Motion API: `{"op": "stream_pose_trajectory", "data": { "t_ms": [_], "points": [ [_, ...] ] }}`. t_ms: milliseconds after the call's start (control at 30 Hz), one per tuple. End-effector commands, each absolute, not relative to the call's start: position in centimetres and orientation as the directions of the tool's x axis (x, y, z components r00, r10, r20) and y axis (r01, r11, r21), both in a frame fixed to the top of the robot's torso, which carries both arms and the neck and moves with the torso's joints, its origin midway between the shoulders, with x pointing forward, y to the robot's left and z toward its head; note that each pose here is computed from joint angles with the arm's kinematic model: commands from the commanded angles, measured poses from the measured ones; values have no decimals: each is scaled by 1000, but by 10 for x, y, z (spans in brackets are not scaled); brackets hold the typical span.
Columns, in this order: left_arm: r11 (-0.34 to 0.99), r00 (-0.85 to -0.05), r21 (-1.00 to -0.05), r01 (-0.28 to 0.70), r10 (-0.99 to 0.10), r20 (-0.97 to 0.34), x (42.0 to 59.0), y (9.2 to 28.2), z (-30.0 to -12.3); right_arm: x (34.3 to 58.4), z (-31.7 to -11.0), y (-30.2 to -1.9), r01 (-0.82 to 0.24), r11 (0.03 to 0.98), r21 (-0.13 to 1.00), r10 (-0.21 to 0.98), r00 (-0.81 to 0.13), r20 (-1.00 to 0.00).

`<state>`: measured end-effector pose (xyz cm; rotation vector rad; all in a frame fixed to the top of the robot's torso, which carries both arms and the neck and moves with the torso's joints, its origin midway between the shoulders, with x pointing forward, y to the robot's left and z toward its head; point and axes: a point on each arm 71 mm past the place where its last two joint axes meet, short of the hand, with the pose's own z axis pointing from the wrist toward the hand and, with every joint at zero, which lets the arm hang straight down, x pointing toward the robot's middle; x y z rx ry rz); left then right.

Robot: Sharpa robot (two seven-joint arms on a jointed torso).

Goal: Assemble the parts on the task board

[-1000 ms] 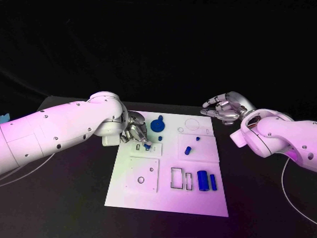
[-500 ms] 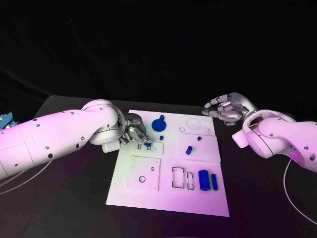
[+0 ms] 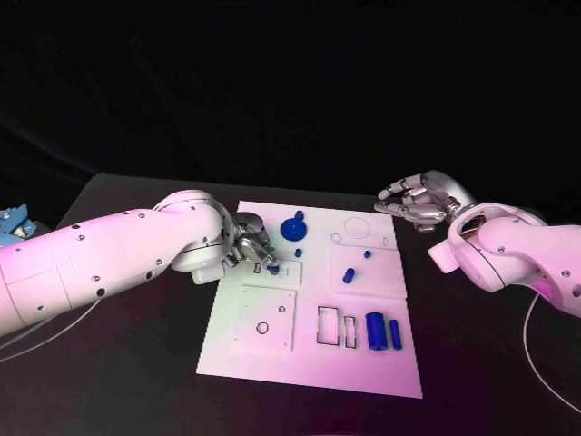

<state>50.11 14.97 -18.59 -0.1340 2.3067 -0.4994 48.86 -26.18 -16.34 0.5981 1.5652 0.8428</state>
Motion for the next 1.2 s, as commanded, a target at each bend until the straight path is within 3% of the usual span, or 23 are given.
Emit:
{"op": "stream_pose_trajectory", "data": {
  "t_ms": [33,1200],
  "points": [
    [924,-696,-375,75,-221,-683,502,148,-186,488,-164,-261,-88,606,790,770,-181,-611],
    [943,-717,-314,109,-145,-682,500,146,-189,488,-165,-261,-86,607,790,770,-182,-612]
  ]
}}
